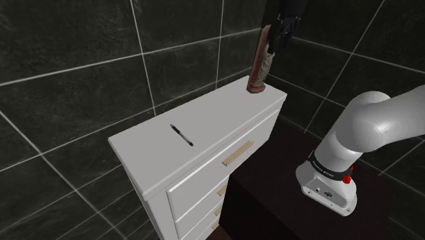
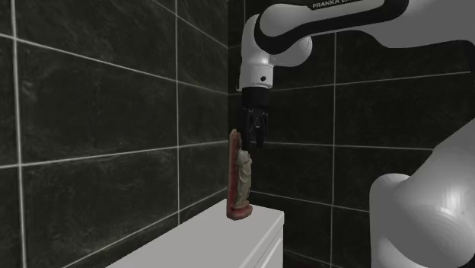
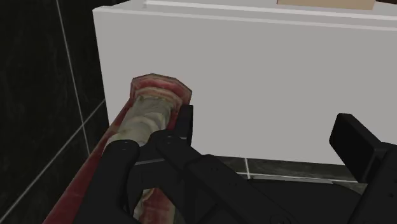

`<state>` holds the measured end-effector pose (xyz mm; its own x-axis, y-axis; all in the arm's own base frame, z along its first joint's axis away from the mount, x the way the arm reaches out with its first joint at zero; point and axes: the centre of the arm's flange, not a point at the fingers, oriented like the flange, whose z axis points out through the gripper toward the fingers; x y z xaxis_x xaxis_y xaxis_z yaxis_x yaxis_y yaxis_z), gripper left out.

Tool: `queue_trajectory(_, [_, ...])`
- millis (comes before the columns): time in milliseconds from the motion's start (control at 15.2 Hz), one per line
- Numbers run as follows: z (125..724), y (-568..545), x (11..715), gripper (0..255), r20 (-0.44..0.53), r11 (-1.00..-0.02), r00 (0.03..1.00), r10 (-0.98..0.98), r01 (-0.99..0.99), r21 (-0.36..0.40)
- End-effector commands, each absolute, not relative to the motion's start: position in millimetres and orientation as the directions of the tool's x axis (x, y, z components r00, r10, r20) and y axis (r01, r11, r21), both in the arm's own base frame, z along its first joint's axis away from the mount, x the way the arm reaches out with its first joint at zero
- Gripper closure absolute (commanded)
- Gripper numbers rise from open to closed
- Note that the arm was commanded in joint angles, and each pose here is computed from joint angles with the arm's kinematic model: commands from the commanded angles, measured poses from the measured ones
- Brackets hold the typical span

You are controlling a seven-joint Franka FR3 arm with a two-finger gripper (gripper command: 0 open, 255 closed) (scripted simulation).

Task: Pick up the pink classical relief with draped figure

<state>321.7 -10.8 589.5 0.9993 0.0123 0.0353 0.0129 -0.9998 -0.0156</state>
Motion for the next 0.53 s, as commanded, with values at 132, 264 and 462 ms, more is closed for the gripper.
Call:
queue_trajectory(132, [598.2,-30.8,340.0,0,0.022,-0.999,0.999,-0.048,-0.047,-0.025])
queue_trajectory(264, [606.5,-51.9,357.1,0,0.008,-0.994,0.994,-0.107,-0.107,-0.033])
queue_trajectory(462, [618.1,-85.6,380.7,0,-0.014,-0.980,0.981,-0.196,-0.196,-0.045])
